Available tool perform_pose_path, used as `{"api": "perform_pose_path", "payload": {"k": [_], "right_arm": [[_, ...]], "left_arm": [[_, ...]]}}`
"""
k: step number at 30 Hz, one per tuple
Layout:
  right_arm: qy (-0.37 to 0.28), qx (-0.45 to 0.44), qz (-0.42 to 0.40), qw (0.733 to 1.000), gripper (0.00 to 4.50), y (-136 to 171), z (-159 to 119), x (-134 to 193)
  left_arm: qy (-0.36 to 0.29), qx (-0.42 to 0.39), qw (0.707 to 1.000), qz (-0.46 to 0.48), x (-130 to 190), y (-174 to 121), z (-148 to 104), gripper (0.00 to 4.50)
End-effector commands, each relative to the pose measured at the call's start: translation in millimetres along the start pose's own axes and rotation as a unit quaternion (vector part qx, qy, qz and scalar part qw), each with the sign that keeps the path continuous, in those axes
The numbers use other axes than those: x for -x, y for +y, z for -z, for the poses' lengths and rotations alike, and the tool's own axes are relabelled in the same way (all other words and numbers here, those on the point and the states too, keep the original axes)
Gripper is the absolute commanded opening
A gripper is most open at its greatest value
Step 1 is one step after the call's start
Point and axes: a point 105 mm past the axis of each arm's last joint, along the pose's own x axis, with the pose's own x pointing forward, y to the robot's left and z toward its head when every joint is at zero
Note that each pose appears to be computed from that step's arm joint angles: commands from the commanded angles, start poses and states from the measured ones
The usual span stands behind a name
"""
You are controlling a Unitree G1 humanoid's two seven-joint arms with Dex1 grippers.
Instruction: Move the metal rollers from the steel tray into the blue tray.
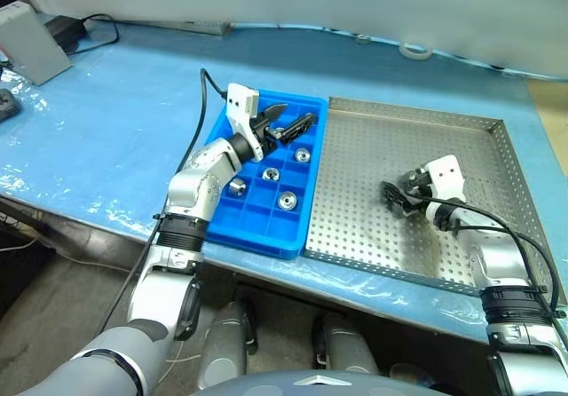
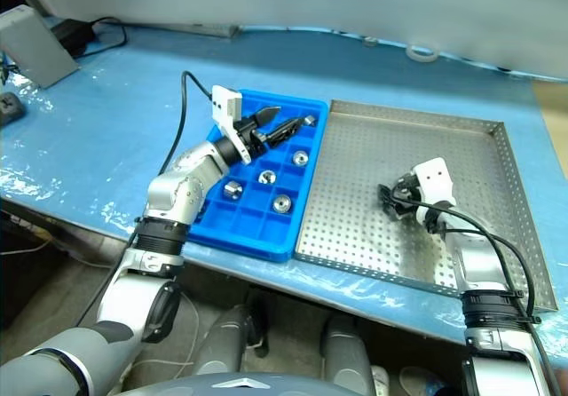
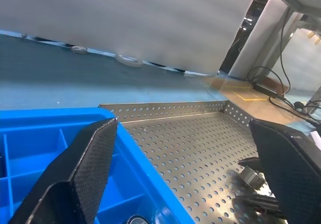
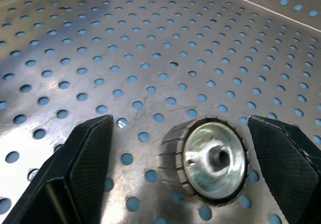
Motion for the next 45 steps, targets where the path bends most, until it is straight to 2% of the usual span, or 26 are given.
{"api": "perform_pose_path", "payload": {"k": [1, 4, 7, 12, 14, 16, 17, 22, 24, 28, 31, 33, 35, 37, 39, 45], "right_arm": [[-0.002, 0.001, 0.021, 1.000, 4.50, -8.9, 1.7, 1.6], [0.003, 0.008, 0.026, 1.000, 4.50, -8.1, 4.6, 0.9], [-0.004, 0.013, -0.003, 1.000, 4.50, 4.9, 2.9, 1.4], [0.012, 0.022, -0.014, 1.000, 2.87, 14.6, 8.4, -0.1], [-0.021, 0.028, -0.026, 0.999, 2.34, 18.4, -3.7, 0.9], [-0.027, 0.035, -0.016, 0.999, 1.75, 16.7, -10.3, -0.8], [-0.023, 0.037, -0.006, 0.999, 1.67, 14.0, -10.8, -2.2], [-0.078, 0.027, -0.057, 0.995, 1.67, 29.4, -47.5, -4.0], [-0.106, 0.019, -0.097, 0.989, 1.67, 45.5, -69.9, -3.8], [-0.169, 0.000, -0.217, 0.962, 1.67, 91.0, -115.6, 4.4], [-0.188, -0.004, -0.335, 0.923, 1.67, 143.6, -138.0, 12.6], [-0.181, -0.007, -0.403, 0.897, 1.67, 174.7, -139.7, 16.9], [-0.176, -0.027, -0.436, 0.882, 1.67, 191.9, -142.0, 13.3], [-0.164, -0.056, -0.437, 0.883, 1.67, 202.6, -145.9, -5.4], [-0.142, -0.045, -0.433, 0.889, 1.67, 213.4, -141.1, -22.1], [-0.098, -0.050, -0.493, 0.863, 1.67, 240.3, -125.0, -21.4]], "left_arm": [[-0.013, -0.017, 1.000, 0.014, -2.0, -8.3, -11.0, 4.49], [-0.012, -0.017, 1.000, 0.014, -1.6, -8.3, -10.4, 4.49], [-0.010, -0.016, 1.000, 0.013, -0.6, -7.6, -10.1, 4.49], [-0.007, -0.019, 1.000, 0.006, 3.2, -4.1, -10.1, 4.50], [-0.008, -0.020, 1.000, 0.002, 5.7, -1.7, -12.8, 4.50], [-0.010, -0.025, 1.000, -0.004, 10.0, 1.7, -16.5, 4.50], [-0.010, -0.028, 1.000, -0.008, 12.1, 3.5, -17.9, 4.50], [-0.004, -0.047, 0.998, -0.035, 38.8, 14.9, -26.2, 4.50], [0.009, -0.063, 0.997, -0.038, 54.4, 15.2, -25.9, 4.50], [0.027, -0.091, 0.993, -0.063, 86.1, 24.2, -22.7, 4.50], [0.028, -0.101, 0.991, -0.089, 107.5, 34.6, -27.2, 4.50], [0.032, -0.112, 0.988, -0.098, 117.6, 38.2, -30.2, 4.50], [0.034, -0.123, 0.986, -0.107, 125.7, 42.6, -33.3, 4.50], [0.041, -0.134, 0.983, -0.117, 136.1, 49.0, -35.9, 4.50], [0.046, -0.143, 0.980, -0.127, 142.9, 54.0, -38.6, 4.50], [0.049, -0.143, 0.981, -0.119, 152.2, 41.4, -34.9, 4.50]]}}
